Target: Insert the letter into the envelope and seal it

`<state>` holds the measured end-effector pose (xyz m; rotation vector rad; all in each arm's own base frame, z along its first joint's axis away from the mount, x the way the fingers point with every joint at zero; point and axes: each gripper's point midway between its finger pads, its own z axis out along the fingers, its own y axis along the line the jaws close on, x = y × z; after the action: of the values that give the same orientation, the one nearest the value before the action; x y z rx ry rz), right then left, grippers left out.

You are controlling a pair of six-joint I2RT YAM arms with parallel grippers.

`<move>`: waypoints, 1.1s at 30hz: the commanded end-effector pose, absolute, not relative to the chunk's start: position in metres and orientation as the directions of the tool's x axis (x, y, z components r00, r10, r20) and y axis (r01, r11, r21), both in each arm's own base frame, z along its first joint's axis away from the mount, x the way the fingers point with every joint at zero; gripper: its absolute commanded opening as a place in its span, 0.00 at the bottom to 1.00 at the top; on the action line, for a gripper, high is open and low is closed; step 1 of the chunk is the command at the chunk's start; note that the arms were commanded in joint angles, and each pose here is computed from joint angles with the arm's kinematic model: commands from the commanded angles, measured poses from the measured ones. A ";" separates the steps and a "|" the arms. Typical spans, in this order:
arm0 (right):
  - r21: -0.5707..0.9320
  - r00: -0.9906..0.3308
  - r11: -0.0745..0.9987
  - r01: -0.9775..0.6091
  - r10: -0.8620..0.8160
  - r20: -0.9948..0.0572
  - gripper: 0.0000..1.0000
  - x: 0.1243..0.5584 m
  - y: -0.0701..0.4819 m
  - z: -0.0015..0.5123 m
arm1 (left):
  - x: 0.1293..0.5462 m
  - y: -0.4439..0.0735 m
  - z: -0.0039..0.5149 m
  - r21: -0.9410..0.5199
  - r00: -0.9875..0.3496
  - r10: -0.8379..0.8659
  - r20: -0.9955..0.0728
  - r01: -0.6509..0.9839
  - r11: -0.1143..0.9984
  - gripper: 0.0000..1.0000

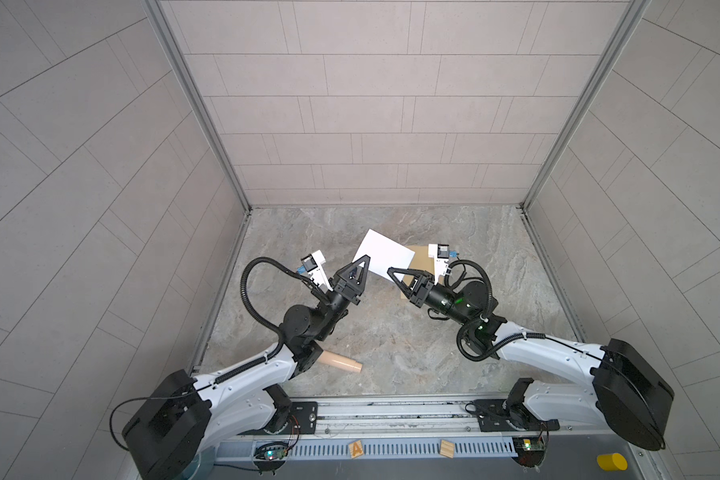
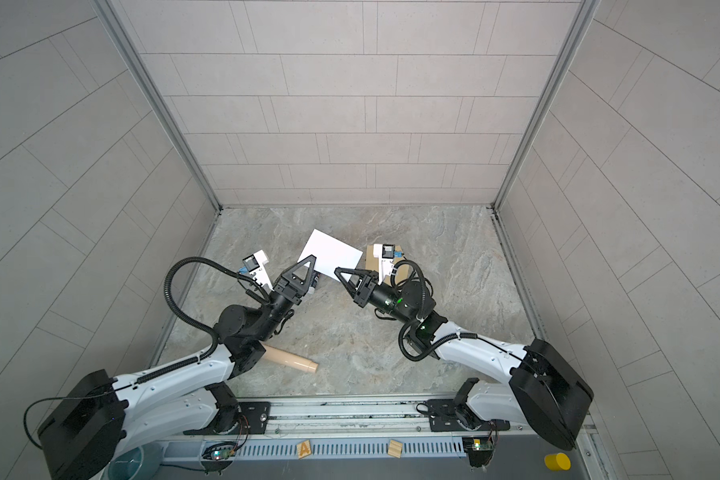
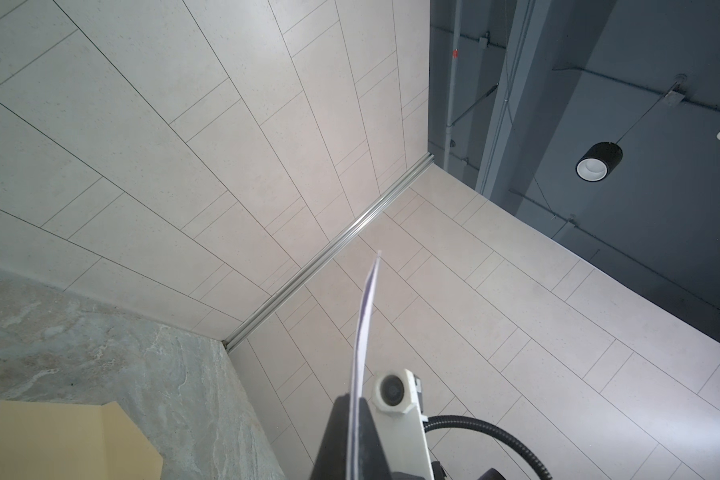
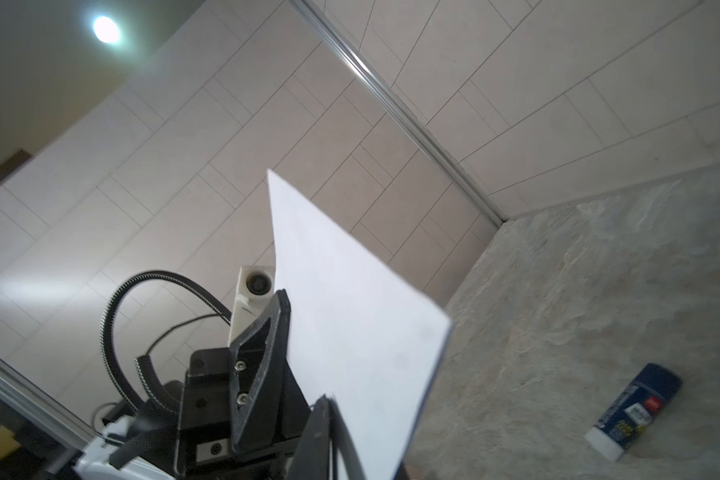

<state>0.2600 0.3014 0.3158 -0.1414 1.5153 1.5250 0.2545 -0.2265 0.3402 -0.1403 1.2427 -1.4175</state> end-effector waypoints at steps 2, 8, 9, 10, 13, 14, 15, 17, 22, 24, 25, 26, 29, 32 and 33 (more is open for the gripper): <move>0.632 -0.486 0.226 -0.741 0.470 -0.737 0.00 0.253 0.300 0.342 | 0.247 -0.224 0.350 -0.661 -0.275 -0.762 -0.586 0.706 0.254 0.33; 0.353 -0.329 0.418 -0.837 0.131 -0.935 0.00 0.240 0.285 0.330 | 0.241 -0.215 0.342 -0.497 -0.178 -0.600 -0.780 0.760 0.419 0.78; 0.262 -0.288 0.463 -0.847 0.014 -0.957 0.00 0.237 0.279 0.320 | 0.241 -0.214 0.338 -0.457 -0.168 -0.533 -0.829 0.754 0.473 0.81; 0.188 -0.256 0.480 -0.857 -0.080 -0.963 0.00 0.234 0.274 0.314 | 0.241 -0.214 0.332 -0.418 -0.167 -0.456 -0.874 0.738 0.531 0.84; -0.004 -0.187 0.479 -0.878 -0.350 -0.918 0.00 0.225 0.256 0.291 | 0.236 -0.209 0.320 -0.217 -0.149 -0.158 -0.976 0.712 0.668 0.87; -0.047 -0.171 0.460 -0.887 -0.420 -0.891 0.00 0.222 0.252 0.284 | 0.233 -0.209 0.318 -0.167 -0.142 -0.092 -0.986 0.721 0.672 0.88; -0.075 -0.159 0.442 -0.894 -0.469 -0.868 0.00 0.220 0.249 0.279 | 0.228 -0.211 0.317 -0.113 -0.126 -0.027 -0.992 0.743 0.660 0.88; -0.122 -0.130 0.395 -0.911 -0.554 -0.823 0.00 0.216 0.243 0.274 | 0.218 -0.217 0.319 -0.051 -0.100 0.045 -0.994 0.791 0.609 0.88; -0.185 -0.075 0.307 -0.933 -0.671 -0.738 0.00 0.209 0.234 0.268 | 0.193 -0.230 0.322 0.072 -0.017 0.189 -0.982 0.887 0.456 0.88; -0.171 -0.052 0.262 -0.950 -0.671 -0.739 0.00 0.202 0.237 0.269 | 0.183 -0.234 0.319 0.126 0.031 0.246 -0.969 0.915 0.383 0.88; -0.164 -0.042 0.243 -0.956 -0.666 -0.745 0.00 0.199 0.239 0.270 | 0.179 -0.235 0.316 0.143 0.048 0.267 -0.962 0.926 0.350 0.87; -0.158 -0.033 0.228 -0.961 -0.659 -0.751 0.00 0.196 0.241 0.271 | 0.173 -0.238 0.315 0.153 0.064 0.279 -0.958 0.938 0.311 0.87; -0.140 -0.014 0.184 -0.973 -0.653 -0.758 0.00 0.189 0.246 0.270 | 0.167 -0.250 0.307 0.127 0.059 0.291 -0.955 0.967 0.220 0.84; -0.149 0.007 0.156 -0.976 -0.667 -0.745 0.00 0.184 0.248 0.267 | 0.166 -0.261 0.309 0.097 0.047 0.278 -0.960 0.980 0.172 0.81; -0.149 0.008 0.153 -0.977 -0.670 -0.742 0.00 0.184 0.248 0.267 | 0.166 -0.265 0.308 0.094 0.046 0.282 -0.958 0.983 0.160 0.79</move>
<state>0.1954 0.2470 0.2661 -1.5039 1.7755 0.5389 0.1808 -0.2551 0.2967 1.2181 1.5157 -0.8209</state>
